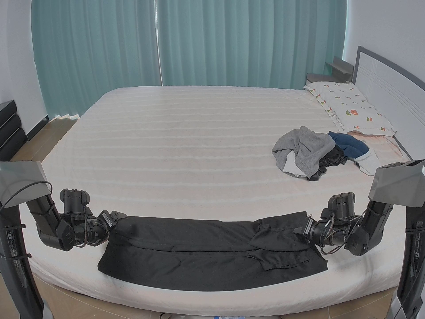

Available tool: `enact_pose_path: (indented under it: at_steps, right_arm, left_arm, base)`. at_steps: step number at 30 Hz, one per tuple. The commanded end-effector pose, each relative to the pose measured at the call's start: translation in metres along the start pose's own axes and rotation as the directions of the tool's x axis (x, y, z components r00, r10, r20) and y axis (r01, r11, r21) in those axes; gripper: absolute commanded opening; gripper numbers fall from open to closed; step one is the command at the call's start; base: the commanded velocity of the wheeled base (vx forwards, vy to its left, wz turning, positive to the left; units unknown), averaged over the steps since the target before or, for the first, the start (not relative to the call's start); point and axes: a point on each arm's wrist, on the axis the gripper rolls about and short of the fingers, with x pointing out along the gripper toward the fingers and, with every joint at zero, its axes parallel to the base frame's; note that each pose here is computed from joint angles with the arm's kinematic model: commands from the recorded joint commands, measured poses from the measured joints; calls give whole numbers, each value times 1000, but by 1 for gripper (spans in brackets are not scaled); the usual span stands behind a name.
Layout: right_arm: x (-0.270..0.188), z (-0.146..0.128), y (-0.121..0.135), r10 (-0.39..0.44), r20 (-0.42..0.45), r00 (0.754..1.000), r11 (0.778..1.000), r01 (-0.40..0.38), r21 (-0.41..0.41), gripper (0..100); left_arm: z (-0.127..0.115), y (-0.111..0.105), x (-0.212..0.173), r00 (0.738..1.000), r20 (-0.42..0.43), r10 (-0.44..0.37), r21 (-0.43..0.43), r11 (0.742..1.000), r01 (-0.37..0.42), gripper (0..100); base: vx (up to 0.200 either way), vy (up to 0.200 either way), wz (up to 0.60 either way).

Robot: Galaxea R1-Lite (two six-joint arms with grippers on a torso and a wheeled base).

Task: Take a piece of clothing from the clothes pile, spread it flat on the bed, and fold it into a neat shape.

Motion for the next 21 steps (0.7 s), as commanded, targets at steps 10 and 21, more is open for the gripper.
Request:
enact_pose_path:
  at_steps: [10, 21]
  right_arm:
    - [4, 8, 8, 113, 128, 985, 992, -106, -65, 0]
    - [21, 2, -12, 73, 124, 990, 988, -55, -142, 0]
  left_arm:
    - [0, 0, 0, 1000, 0, 1, -1, 1000, -1, 100]
    - [0, 0, 1, 1000, 1, 0, 0, 1000, 0, 100]
  base:
    - [0, 0, 0]
    - [0, 0, 0]
